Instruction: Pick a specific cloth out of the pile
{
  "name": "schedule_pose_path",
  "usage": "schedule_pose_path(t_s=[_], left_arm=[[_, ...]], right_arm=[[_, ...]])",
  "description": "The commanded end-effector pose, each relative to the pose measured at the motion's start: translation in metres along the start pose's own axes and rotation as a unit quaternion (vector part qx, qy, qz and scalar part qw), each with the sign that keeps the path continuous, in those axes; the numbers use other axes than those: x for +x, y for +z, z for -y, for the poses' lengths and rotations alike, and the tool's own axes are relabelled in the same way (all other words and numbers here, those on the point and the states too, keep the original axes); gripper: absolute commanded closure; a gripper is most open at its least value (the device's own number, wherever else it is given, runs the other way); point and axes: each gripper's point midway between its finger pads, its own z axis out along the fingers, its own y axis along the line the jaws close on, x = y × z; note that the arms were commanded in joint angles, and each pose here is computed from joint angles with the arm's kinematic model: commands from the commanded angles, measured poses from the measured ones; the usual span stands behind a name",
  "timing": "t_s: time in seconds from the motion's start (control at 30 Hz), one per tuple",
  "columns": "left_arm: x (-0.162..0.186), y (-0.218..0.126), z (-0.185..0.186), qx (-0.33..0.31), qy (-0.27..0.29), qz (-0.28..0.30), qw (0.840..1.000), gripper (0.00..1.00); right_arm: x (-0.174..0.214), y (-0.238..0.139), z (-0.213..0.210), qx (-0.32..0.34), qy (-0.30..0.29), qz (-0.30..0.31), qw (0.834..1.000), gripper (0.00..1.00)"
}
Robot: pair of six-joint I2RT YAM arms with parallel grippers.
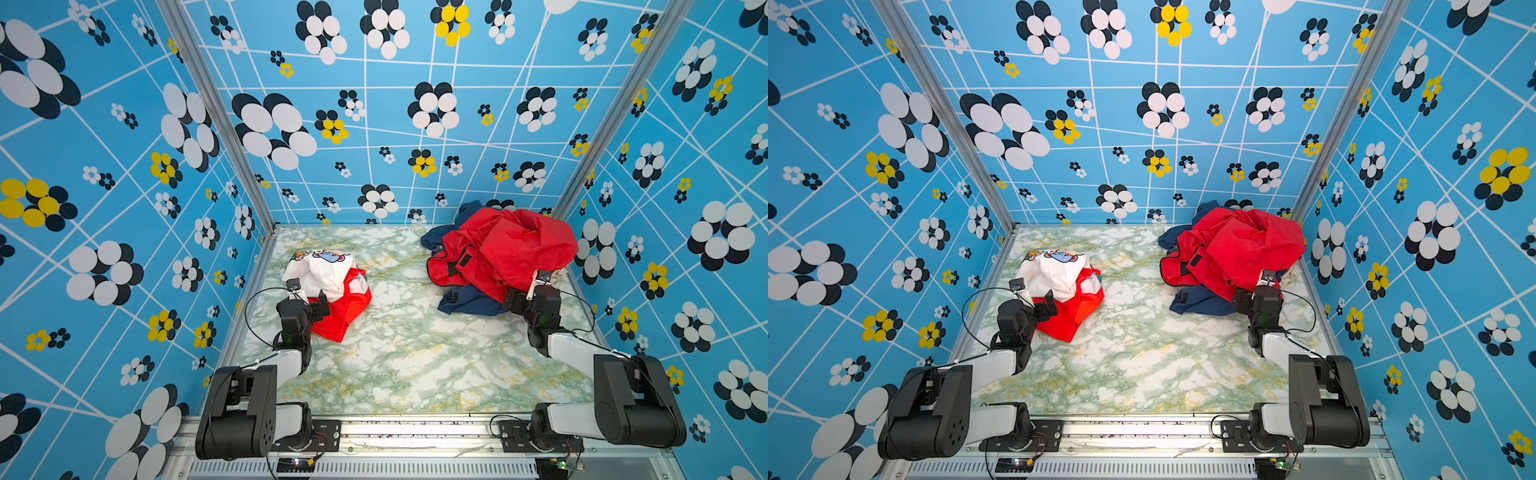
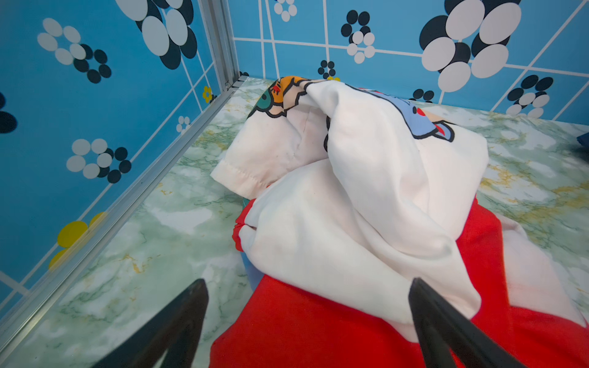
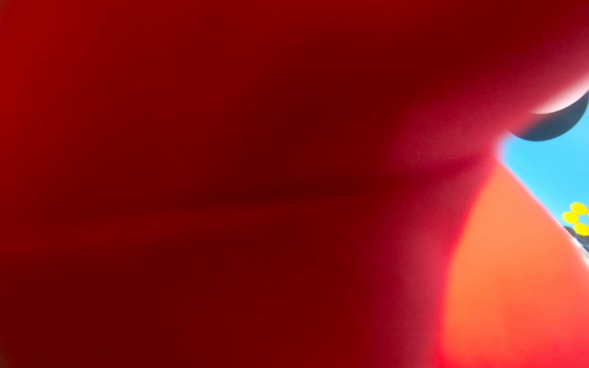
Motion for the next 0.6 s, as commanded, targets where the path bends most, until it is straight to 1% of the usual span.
schedule_pose_path(t_s=[0.0,0.1,0.2,0.27,0.37,0.43,0.5,0.57], left_arm=[[-0.016,0.003,0.007,0.024,0.002,0.038,0.999,0.01],[-0.008,0.008,0.012,0.041,0.002,0.051,0.998,0.01],[0.002,0.012,0.014,0.048,0.004,0.057,0.997,0.01],[0.001,0.011,0.013,0.048,0.005,0.068,0.996,0.01],[0.003,0.013,0.013,0.047,0.004,0.057,0.997,0.01],[0.002,0.017,0.015,0.049,0.006,0.050,0.998,0.01],[0.003,0.021,0.017,0.052,0.009,0.035,0.998,0.01],[0.003,0.026,0.021,0.055,0.017,0.026,0.998,0.01]], right_arm=[[-0.018,0.005,0.001,0.002,-0.005,0.035,0.999,0.01],[-0.017,0.005,0.001,0.000,-0.011,0.044,0.999,0.01],[-0.016,0.002,0.001,-0.007,-0.008,0.085,0.996,0.01],[-0.012,0.001,-0.002,-0.017,-0.014,0.080,0.997,0.01],[-0.008,0.003,-0.005,-0.027,-0.016,0.081,0.996,0.01],[-0.005,0.005,-0.008,-0.037,-0.015,0.110,0.993,0.01],[0.000,0.006,-0.004,-0.025,-0.015,0.084,0.996,0.01],[-0.003,0.010,-0.008,-0.034,-0.021,0.077,0.996,0.01]])
